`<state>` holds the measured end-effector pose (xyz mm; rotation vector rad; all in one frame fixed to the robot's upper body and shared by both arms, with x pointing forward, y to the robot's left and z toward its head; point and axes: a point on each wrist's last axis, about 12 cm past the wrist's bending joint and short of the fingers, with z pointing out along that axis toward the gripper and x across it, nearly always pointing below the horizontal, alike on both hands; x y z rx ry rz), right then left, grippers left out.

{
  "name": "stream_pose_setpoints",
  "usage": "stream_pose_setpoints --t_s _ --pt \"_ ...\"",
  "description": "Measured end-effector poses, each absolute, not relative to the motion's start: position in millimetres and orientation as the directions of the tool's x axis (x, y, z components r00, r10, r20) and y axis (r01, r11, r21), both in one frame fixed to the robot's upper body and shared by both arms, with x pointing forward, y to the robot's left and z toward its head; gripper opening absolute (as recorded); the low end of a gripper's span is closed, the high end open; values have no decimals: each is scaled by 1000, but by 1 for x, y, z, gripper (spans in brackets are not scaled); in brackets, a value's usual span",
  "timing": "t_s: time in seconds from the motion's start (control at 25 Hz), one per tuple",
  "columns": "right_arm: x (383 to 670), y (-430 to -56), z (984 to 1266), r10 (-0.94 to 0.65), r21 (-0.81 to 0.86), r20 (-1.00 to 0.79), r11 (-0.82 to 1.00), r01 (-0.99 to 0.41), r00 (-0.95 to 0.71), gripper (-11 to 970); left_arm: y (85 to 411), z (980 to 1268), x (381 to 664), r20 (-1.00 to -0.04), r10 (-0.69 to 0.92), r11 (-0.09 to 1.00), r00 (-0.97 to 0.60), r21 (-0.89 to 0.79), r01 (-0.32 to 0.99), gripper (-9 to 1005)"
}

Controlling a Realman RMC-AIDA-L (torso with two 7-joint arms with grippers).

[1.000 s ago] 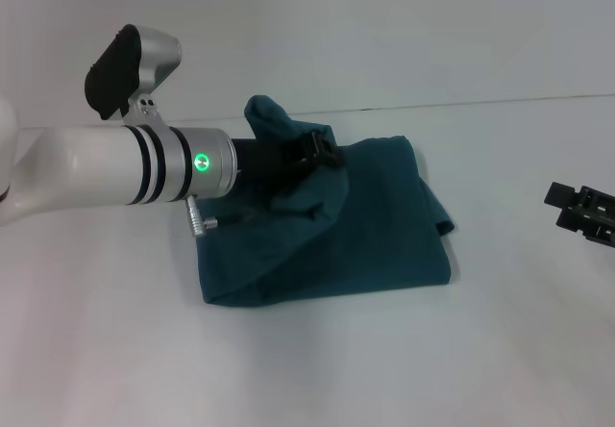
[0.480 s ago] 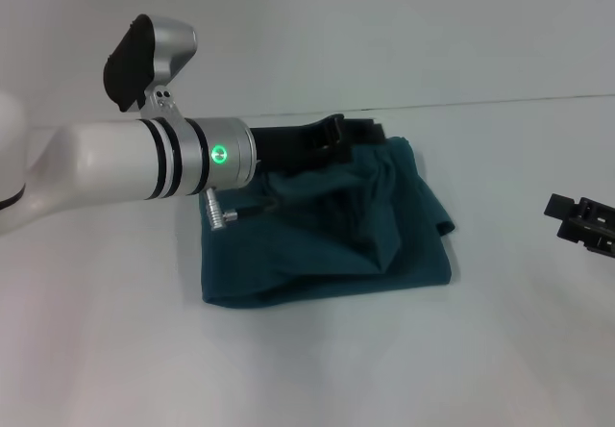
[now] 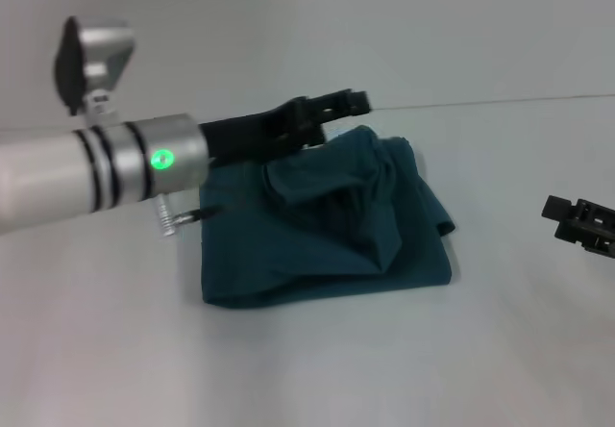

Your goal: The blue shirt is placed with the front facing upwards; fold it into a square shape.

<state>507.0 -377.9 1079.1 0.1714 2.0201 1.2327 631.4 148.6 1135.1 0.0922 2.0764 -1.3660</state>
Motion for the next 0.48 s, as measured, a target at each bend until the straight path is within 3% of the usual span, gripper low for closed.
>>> stream_pose_setpoints --t_s 0.28,0.48 --pt "517 -380 1088 363 775 -540 567 -280 -760 925 214 1127 610 -539 -185 499 -822 -772 394 954" --pt "525 -380 1092 321 758 -543 584 -289 -776 925 247 1104 606 -463 -237 628 -854 -744 229 953"
